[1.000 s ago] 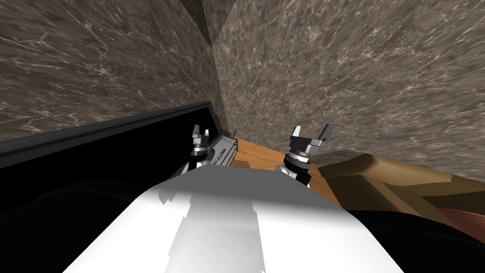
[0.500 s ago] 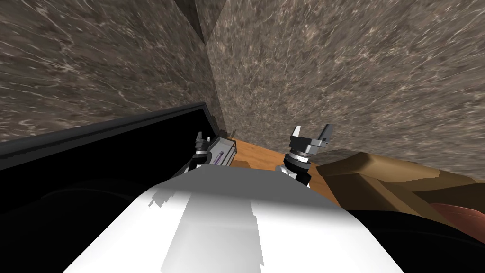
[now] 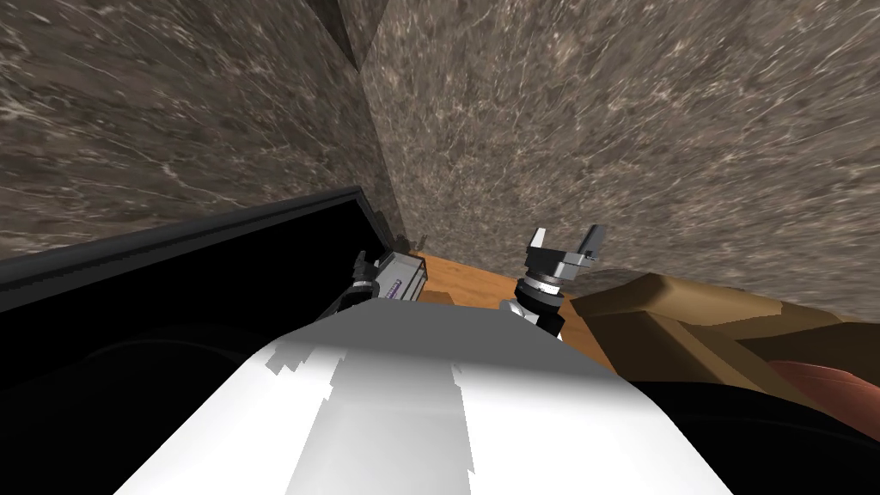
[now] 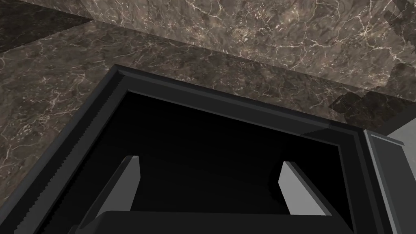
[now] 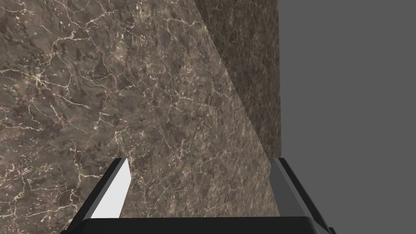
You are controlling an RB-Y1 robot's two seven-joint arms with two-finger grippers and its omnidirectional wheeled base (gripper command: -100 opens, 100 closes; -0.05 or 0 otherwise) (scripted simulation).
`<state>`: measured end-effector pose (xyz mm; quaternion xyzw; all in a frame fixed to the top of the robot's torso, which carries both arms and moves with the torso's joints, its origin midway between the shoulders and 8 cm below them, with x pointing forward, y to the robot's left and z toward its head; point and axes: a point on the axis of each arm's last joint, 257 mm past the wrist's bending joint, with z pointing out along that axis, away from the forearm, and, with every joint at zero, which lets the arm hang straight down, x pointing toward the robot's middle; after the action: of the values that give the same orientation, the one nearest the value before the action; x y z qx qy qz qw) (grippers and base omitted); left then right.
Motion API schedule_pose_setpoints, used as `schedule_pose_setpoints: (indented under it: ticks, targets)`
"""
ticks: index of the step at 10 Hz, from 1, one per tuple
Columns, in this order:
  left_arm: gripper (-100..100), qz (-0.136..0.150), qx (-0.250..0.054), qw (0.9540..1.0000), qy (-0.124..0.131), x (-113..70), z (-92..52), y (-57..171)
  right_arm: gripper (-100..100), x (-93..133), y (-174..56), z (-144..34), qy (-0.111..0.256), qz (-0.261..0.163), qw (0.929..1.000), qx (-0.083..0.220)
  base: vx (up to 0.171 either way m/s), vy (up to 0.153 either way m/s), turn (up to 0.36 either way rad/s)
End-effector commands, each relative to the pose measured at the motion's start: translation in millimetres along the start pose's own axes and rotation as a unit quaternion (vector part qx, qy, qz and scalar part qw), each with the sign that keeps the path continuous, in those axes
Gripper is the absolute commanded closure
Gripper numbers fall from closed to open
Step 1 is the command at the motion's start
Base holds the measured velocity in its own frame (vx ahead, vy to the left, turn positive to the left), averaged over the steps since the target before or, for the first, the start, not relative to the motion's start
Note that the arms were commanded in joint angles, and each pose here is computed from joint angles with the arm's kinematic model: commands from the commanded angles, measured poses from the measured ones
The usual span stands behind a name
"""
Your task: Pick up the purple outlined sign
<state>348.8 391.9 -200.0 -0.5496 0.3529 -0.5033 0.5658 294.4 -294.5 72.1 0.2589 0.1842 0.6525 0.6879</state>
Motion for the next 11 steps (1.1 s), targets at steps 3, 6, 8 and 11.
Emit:
schedule_pose_setpoints:
  ticks: [3,6,8,11]
  targets:
    - [-100,-0.028,-0.069,0.9964,-0.040,-34.0,-22.1,53,0,0,0,0.0,0.000,0.000,1.0000,0.000,0.068,-0.004,-0.066]
    - [-100,-0.061,-0.135,0.9855,-0.084,-67.0,-52.5,100,0,0,0,0.0,0.000,0.000,1.0000,0.000,0.102,0.006,-0.066]
    - [-100,-0.076,-0.167,0.9772,-0.106,-82.1,-70.5,123,0,0,0,0.0,0.000,0.000,1.0000,0.000,0.086,0.003,-0.046]
    - [-100,-0.108,-0.227,0.9558,-0.152,-110.3,-111.8,164,0,0,0,0.0,0.000,0.000,1.0000,0.000,0.094,0.001,-0.069]
